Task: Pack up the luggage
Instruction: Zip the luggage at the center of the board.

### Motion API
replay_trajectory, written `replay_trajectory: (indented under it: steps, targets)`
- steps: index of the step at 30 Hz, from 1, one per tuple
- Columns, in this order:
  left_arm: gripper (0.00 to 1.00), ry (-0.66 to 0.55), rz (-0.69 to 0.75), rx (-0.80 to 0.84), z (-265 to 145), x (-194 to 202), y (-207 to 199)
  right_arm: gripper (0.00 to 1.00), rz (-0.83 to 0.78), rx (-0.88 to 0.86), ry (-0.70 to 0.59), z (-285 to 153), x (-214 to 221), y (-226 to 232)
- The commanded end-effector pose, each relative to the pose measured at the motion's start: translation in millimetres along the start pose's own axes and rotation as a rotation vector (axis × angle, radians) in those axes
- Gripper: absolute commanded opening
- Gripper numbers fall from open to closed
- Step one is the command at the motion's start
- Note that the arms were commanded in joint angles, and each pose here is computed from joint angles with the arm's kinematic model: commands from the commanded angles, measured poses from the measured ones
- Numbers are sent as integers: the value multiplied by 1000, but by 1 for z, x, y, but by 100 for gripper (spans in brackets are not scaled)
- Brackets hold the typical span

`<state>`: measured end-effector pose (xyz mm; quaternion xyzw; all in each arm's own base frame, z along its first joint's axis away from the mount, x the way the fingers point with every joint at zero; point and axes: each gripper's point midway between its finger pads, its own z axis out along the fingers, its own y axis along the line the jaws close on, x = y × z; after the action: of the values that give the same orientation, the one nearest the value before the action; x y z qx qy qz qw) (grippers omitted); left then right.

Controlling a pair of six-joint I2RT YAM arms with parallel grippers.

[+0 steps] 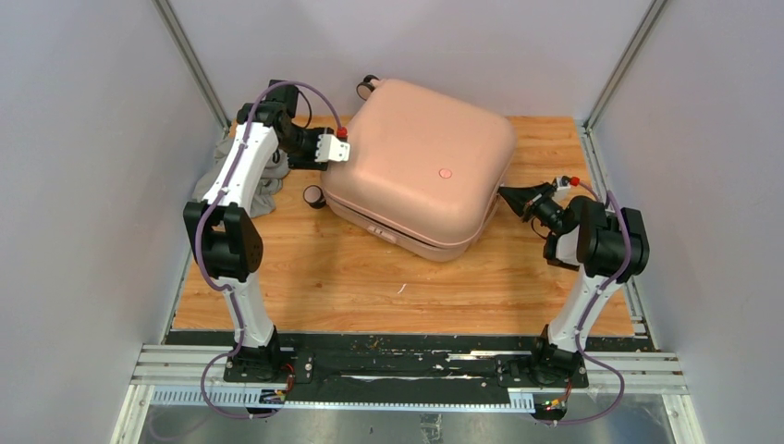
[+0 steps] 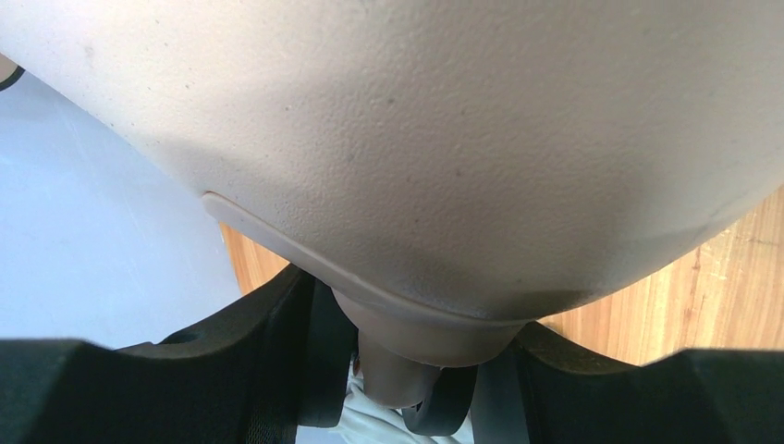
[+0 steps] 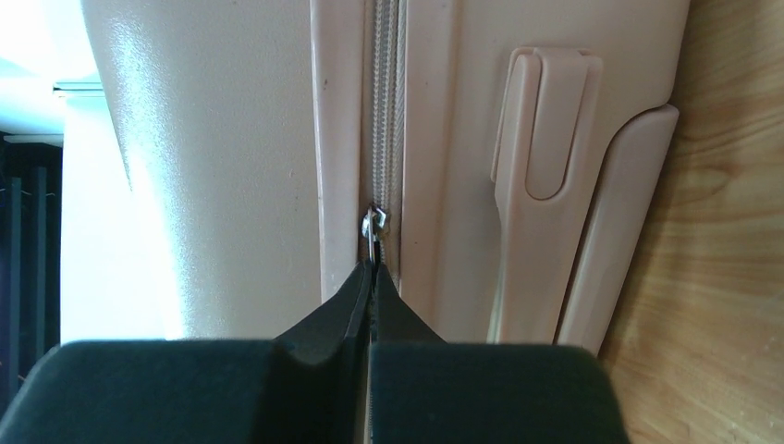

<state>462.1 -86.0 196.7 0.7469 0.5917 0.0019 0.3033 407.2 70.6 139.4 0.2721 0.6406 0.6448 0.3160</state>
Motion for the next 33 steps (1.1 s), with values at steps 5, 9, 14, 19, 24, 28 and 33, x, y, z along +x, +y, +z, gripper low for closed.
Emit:
replay_trajectory:
  steps: [5,9,14,19,24,28,33]
  targets:
    - [0,-65,-59,-130,-17,-27,30,0,-27,2,202,-22,68,5]
    - [0,-28,-76,-141,-18,-19,35,0,-31,40,243,-34,93,0]
    - [0,26,-110,-171,-20,0,48,0,-58,119,276,-47,112,-9]
    - [0,56,-115,-184,-22,13,54,0,-126,248,316,-61,124,-16]
    - [0,49,-108,-185,-24,15,54,0,-157,336,266,-70,111,-18]
    - [0,-2,-71,-174,-26,3,47,32,-281,476,123,-78,72,-14]
    - [0,-28,-52,-166,-28,-9,40,51,-502,603,12,-78,24,3]
